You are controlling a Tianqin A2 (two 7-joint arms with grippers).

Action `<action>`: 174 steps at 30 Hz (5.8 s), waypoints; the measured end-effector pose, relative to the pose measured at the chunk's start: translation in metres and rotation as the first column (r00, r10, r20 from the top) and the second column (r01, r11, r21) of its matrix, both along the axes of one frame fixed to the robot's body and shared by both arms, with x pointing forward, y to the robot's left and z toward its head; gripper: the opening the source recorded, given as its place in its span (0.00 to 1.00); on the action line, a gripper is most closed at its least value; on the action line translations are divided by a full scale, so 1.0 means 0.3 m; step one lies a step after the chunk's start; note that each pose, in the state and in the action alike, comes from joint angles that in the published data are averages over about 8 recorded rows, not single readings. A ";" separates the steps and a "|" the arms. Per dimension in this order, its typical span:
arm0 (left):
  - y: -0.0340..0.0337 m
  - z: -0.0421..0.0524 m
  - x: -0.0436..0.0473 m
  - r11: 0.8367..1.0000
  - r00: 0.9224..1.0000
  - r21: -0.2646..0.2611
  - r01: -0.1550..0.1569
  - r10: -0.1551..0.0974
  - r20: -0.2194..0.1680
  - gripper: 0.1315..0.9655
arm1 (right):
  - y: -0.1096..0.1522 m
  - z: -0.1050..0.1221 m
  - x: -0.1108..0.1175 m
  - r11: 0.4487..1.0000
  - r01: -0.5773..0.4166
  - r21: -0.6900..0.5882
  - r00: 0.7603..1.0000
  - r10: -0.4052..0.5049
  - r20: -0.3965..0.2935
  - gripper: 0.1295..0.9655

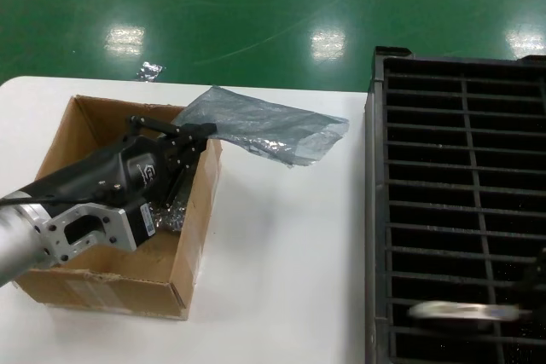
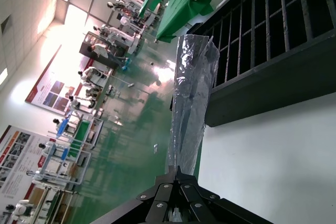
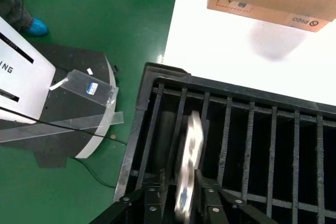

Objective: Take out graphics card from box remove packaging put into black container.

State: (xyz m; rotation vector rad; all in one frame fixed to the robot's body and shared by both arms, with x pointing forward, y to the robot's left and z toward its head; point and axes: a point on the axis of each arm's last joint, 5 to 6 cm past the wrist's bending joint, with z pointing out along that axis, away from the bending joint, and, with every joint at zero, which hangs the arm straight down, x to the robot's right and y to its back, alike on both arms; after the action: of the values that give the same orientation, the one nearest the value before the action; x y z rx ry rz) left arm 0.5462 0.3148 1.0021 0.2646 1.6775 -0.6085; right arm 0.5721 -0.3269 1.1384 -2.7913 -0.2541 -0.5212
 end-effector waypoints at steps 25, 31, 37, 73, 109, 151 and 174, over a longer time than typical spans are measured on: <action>0.000 0.000 0.000 1.000 1.000 0.000 0.000 0.000 0.000 0.01 | -0.118 -0.048 -0.128 0.972 -0.121 0.201 0.976 0.079 0.203 0.56; 0.000 0.000 0.000 1.000 1.000 0.000 0.000 0.000 0.000 0.01 | -0.181 -0.101 -0.199 0.898 -0.189 0.399 0.957 0.076 0.281 0.73; 0.000 0.000 0.000 1.000 1.000 0.000 0.000 0.000 0.000 0.01 | -0.241 -0.147 -0.257 0.741 -0.211 0.638 0.960 0.033 0.279 0.84; -0.116 -0.062 -0.013 0.794 0.887 -0.604 -0.069 -0.228 -0.401 0.01 | -0.474 -0.232 -0.395 0.331 -0.018 0.944 0.997 -0.066 0.042 1.00; -0.130 -0.219 0.187 0.700 0.716 -0.596 -0.393 -0.173 -0.676 0.18 | -0.474 -0.232 -0.395 0.331 -0.018 0.944 0.997 -0.066 0.042 1.00; -0.115 -0.156 0.044 0.942 0.992 -0.314 -0.122 0.110 -0.057 0.97 | -0.334 -0.521 -0.276 0.182 0.161 0.970 0.901 -0.429 -0.069 1.00; -0.142 -0.283 -0.006 0.713 0.962 -0.648 -0.268 0.160 -0.222 1.00 | -0.141 -0.760 -0.216 0.066 0.263 0.962 0.696 -0.704 -0.142 1.00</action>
State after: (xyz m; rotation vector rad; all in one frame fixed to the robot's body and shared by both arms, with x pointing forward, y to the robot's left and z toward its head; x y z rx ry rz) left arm 0.5443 0.2723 0.9172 -0.5167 1.4843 -1.0330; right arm 0.5073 -0.3691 0.9103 -1.3806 0.8118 -0.9521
